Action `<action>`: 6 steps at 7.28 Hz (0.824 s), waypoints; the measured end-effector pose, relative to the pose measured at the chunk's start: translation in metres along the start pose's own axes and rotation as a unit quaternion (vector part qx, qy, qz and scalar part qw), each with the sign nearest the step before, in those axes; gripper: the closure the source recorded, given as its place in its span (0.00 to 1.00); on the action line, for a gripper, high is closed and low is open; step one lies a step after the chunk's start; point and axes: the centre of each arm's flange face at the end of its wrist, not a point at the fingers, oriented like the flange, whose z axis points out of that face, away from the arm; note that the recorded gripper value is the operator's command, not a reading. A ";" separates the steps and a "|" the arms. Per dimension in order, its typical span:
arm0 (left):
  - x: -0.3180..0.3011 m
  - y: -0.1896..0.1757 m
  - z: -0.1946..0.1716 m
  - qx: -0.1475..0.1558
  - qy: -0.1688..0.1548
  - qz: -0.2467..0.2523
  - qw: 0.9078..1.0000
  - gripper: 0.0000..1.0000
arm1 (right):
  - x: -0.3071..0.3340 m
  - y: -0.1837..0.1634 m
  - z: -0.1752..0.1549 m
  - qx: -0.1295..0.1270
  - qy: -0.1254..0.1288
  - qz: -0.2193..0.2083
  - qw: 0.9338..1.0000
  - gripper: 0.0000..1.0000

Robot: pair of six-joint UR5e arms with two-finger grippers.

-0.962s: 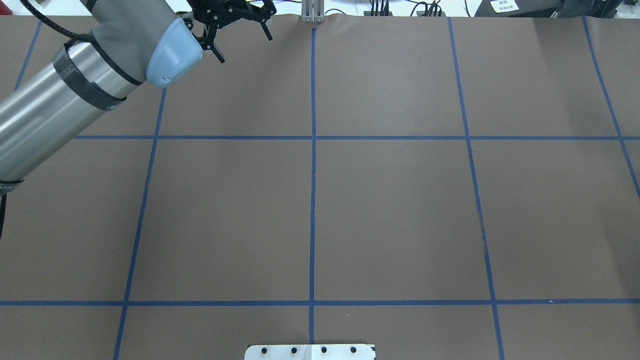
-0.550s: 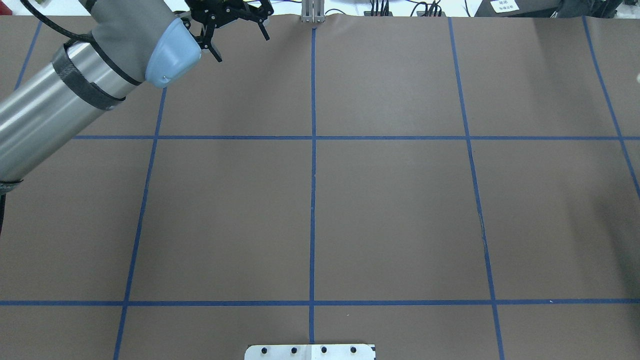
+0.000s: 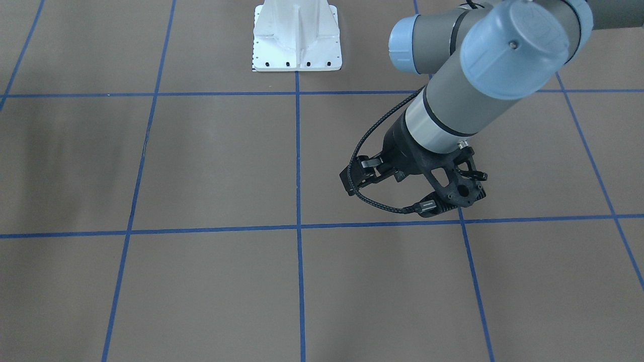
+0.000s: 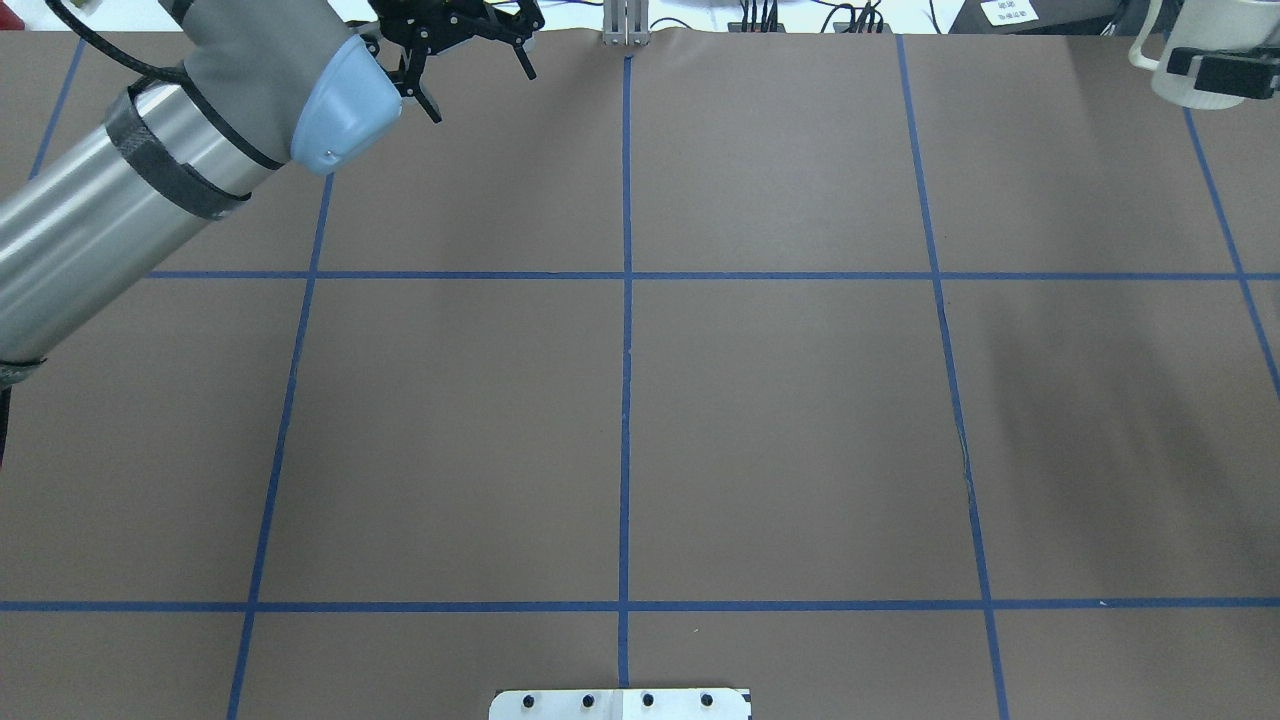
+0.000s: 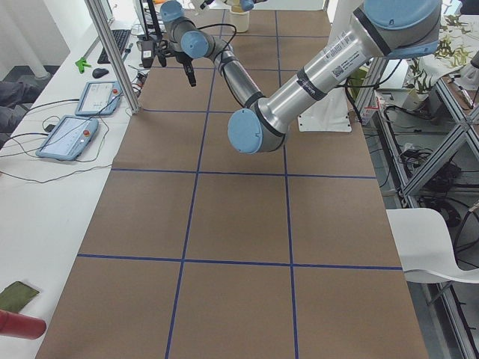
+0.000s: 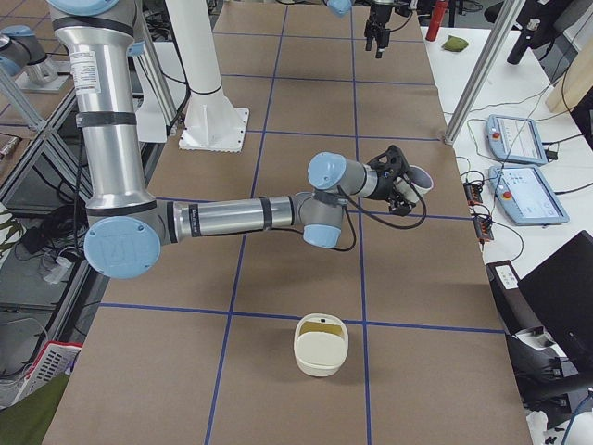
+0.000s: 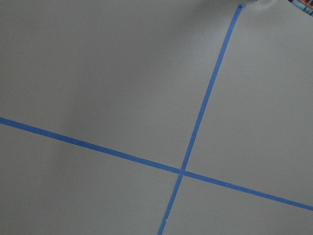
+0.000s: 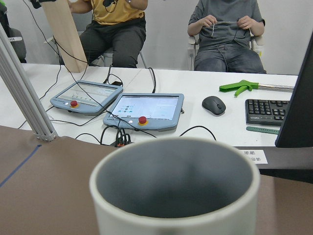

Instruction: Left arm hands cup to right arm to dump lemon

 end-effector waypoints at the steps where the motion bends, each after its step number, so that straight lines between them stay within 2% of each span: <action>1: -0.001 -0.002 0.002 -0.001 -0.002 0.003 1.000 0.00 | -0.026 -0.009 0.024 -0.014 0.005 -0.016 1.000 1.00; 3: -0.004 -0.009 0.007 -0.002 -0.007 0.008 1.000 0.00 | -0.081 0.002 0.069 -0.033 0.024 -0.066 0.997 1.00; 4: -0.003 -0.009 0.009 -0.003 -0.006 0.013 1.000 0.00 | -0.111 0.010 0.089 -0.042 0.038 -0.096 0.994 1.00; 6: 0.002 -0.008 0.012 -0.006 -0.003 0.019 1.000 0.00 | -0.196 0.019 0.127 -0.068 0.046 -0.137 0.987 1.00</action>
